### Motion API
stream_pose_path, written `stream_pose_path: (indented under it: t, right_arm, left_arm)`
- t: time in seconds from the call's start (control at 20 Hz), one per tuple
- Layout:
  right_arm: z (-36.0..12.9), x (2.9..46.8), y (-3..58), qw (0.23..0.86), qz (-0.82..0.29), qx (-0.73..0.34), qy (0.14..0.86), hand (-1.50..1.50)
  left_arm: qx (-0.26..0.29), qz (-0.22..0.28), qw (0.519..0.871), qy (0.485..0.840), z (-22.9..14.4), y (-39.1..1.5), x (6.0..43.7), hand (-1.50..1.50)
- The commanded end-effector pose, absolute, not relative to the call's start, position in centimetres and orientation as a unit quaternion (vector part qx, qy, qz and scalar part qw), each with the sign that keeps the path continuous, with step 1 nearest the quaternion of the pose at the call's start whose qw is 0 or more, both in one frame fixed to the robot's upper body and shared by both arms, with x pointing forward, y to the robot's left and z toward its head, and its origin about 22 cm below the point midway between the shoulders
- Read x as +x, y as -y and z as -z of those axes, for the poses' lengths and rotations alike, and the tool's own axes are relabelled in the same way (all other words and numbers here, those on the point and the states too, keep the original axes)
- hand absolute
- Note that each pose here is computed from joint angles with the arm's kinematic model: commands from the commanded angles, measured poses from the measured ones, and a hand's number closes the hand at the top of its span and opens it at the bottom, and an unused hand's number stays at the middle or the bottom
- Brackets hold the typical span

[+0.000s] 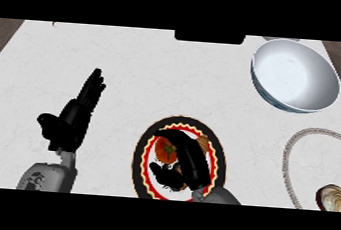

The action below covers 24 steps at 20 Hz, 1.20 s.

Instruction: Pick the tomato from the plate and place it in the bowl

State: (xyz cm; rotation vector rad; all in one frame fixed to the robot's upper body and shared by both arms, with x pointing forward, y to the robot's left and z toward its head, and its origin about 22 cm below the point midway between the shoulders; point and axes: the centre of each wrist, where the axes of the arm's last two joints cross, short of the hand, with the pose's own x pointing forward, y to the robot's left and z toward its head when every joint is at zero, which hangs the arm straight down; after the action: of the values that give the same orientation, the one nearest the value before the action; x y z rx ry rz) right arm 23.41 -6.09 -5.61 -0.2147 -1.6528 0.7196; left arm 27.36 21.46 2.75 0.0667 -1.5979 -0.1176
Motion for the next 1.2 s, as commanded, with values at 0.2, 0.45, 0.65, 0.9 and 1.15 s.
stream_pose_path:
  t: [0.2, 0.45, 0.65, 0.9, 1.15]
  right_arm:
    - [6.5, 24.5, 5.6, 0.584, -0.367, -0.089, 0.719, 1.5]
    - [6.6, 23.5, 6.0, 0.598, -0.342, -0.072, 0.722, 1.5]
    - [2.3, 27.6, 10.5, 0.675, -0.283, -0.1, 0.674, 1.5]
    - [-3.4, 29.3, 11.4, 0.631, -0.231, -0.103, 0.733, 1.5]
    - [-8.4, 27.0, 9.7, 0.554, -0.209, -0.144, 0.793, 1.5]
  left_arm:
    - [0.016, 0.057, 0.698, 0.714, -2.8, -20.5, 26.9, 0.0]
    - [0.021, 0.046, 0.698, 0.714, -3.8, -22.4, 27.9, 0.0]
    - [0.034, 0.054, 0.699, 0.712, -2.1, -22.5, 26.6, 0.0]
    - [0.026, 0.045, 0.699, 0.714, -2.6, -19.9, 28.1, 0.0]
    - [0.037, 0.049, 0.703, 0.709, -4.2, -22.5, 27.7, 0.0]
